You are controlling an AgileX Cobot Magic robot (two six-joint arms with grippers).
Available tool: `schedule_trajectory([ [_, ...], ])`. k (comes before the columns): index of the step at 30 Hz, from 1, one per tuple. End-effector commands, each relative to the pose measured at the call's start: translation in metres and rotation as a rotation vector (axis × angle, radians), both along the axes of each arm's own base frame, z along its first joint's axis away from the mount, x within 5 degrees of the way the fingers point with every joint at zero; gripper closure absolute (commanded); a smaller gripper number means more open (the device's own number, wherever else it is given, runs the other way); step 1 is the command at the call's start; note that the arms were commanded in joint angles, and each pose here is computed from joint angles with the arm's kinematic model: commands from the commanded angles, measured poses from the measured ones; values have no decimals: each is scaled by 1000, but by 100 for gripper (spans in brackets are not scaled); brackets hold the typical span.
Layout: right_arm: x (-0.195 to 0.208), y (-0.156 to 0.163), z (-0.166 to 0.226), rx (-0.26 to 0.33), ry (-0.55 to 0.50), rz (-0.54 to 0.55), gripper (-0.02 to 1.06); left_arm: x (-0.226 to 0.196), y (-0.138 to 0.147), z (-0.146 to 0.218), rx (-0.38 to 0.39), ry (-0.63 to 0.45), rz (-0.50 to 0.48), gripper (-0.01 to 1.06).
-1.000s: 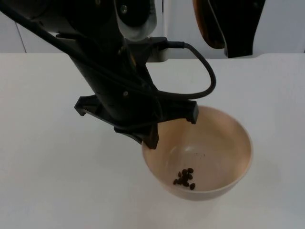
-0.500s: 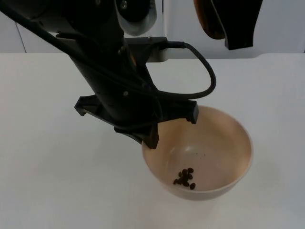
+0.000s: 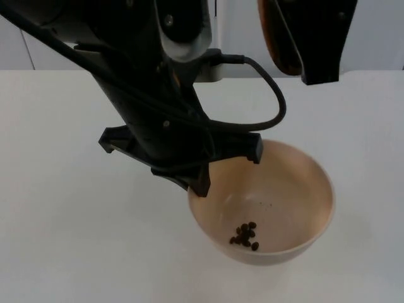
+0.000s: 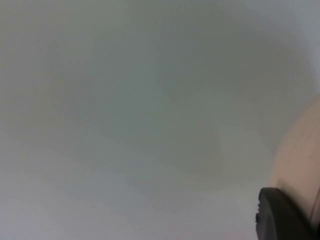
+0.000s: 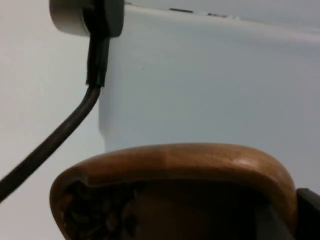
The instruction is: Pick up the bowl with the left hand and pour the coffee beans from the cup into the bowl with the right hand.
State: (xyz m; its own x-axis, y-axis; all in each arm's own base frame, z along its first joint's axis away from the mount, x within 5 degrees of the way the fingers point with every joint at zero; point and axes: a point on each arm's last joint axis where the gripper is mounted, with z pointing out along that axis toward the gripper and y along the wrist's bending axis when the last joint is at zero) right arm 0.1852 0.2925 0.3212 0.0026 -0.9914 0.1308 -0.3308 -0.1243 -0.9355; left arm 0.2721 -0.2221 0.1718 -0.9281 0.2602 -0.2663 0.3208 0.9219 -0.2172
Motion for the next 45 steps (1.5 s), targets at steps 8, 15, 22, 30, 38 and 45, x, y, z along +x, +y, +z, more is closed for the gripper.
schedule_trajectory([
  [8, 17, -20, -3, 174, 89, -159, 104, 0, -2, 3, -8, -7, 1, 105],
  [15, 21, -38, 5, 320, 151, -257, 104, 0, -3, 3, -9, -9, 2, 105],
  [22, 17, -40, 4, 416, 195, -308, 104, 0, -2, 3, -8, -7, 1, 105],
  [30, 18, -42, 1, 448, 226, -341, 104, -1, -2, 2, -6, -4, 1, 105],
  [38, 25, -50, -2, 477, 261, -403, 104, -1, -2, 2, -5, -2, 0, 105],
  [45, 27, -60, 2, 539, 307, -446, 104, -1, -2, 2, -4, 0, 0, 105],
])
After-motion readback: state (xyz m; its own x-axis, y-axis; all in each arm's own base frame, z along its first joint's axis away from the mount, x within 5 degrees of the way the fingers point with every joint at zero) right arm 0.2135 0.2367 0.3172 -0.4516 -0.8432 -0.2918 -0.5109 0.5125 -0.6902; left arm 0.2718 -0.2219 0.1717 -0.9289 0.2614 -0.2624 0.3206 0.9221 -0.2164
